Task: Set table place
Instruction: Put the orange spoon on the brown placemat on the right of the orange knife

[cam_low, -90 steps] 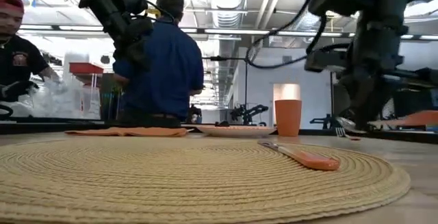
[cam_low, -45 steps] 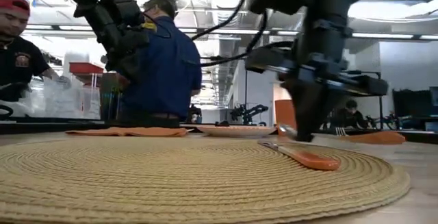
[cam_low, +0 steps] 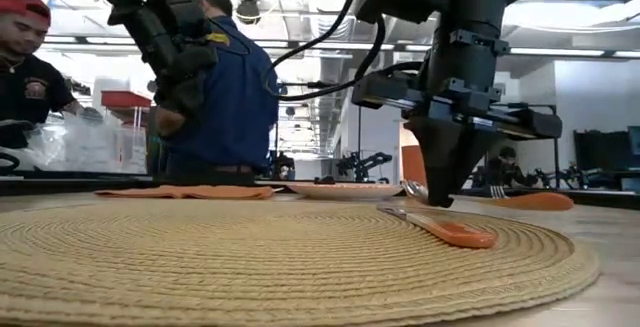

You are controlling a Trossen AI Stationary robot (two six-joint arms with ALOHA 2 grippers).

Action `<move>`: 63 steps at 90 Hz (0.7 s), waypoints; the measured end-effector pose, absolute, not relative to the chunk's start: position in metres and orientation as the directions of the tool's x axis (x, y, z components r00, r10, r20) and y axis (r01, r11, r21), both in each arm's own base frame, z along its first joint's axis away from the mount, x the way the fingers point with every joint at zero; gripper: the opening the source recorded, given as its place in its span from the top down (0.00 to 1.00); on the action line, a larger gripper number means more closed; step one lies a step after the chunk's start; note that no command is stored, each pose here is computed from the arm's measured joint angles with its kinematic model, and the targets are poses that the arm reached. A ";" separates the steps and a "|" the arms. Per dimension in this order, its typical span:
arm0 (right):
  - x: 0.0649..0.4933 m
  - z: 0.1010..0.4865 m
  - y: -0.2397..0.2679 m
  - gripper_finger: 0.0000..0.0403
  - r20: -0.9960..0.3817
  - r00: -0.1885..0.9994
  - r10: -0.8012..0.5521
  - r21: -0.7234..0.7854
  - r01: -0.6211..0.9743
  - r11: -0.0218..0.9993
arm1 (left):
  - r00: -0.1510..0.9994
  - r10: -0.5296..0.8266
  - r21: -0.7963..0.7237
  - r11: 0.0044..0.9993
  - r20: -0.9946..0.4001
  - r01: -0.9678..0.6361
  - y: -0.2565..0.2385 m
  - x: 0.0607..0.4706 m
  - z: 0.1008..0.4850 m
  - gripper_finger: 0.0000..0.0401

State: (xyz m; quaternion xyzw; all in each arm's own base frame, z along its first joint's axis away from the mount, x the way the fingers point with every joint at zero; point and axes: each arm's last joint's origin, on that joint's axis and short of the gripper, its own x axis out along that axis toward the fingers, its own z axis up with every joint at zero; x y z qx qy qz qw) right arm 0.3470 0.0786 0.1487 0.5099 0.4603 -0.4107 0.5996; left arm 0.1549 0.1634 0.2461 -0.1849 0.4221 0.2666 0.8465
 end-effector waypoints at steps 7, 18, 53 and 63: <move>0.351 0.142 0.082 1.00 -0.965 0.259 -0.032 0.254 0.960 0.115 | 0.502 0.295 -0.088 0.790 -0.813 -0.607 0.163 0.155 0.246 0.87; 0.353 0.142 0.088 1.00 -0.957 0.288 -0.046 0.284 0.956 0.070 | 0.502 0.296 -0.085 0.792 -0.812 -0.605 0.164 0.155 0.246 0.87; 0.349 0.141 0.090 0.99 -0.962 0.262 -0.079 0.261 0.965 0.026 | 0.506 0.299 -0.086 0.791 -0.809 -0.606 0.164 0.155 0.247 0.87; 0.349 0.140 0.089 0.95 -0.959 0.267 -0.092 0.263 0.964 0.047 | 0.506 0.299 -0.089 0.788 -0.809 -0.609 0.164 0.155 0.246 0.87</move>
